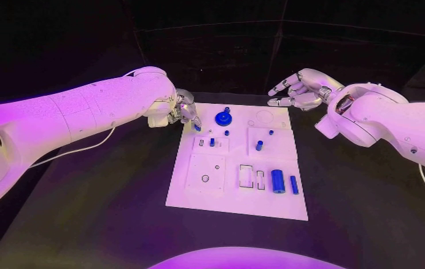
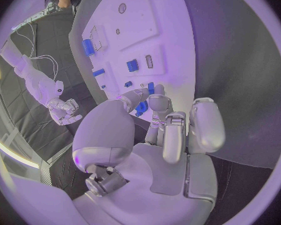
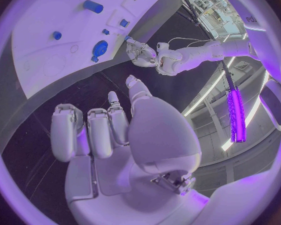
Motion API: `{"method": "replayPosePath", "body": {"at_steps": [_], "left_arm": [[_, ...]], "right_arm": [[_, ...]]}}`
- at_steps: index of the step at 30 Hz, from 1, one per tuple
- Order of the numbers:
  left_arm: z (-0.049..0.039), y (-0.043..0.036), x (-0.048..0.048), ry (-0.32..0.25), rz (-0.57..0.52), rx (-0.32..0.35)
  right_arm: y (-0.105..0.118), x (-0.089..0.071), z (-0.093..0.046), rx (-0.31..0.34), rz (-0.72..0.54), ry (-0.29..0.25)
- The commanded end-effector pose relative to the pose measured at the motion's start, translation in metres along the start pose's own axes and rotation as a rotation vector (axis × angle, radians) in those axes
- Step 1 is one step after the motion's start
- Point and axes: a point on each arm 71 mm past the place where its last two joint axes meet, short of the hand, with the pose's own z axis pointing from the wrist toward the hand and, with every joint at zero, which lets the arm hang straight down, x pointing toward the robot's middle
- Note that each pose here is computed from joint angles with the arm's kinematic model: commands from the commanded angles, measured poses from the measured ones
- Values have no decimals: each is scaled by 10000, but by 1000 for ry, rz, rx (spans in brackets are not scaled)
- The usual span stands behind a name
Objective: Assemble the parts on the task board
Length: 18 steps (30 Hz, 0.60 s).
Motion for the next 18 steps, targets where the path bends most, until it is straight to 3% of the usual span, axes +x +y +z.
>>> {"method": "replayPosePath", "body": {"at_steps": [1, 12, 18], "left_arm": [[-24, -23, 32, -26, -17, 21], [-44, -33, 256, 9, 5, 32], [-34, -56, 309, 22, 24, 40]], "right_arm": [[5, -11, 0, -4, -2, 1], [-7, -21, -6, -1, -4, -3], [-6, -20, -3, -1, -6, -2]]}}
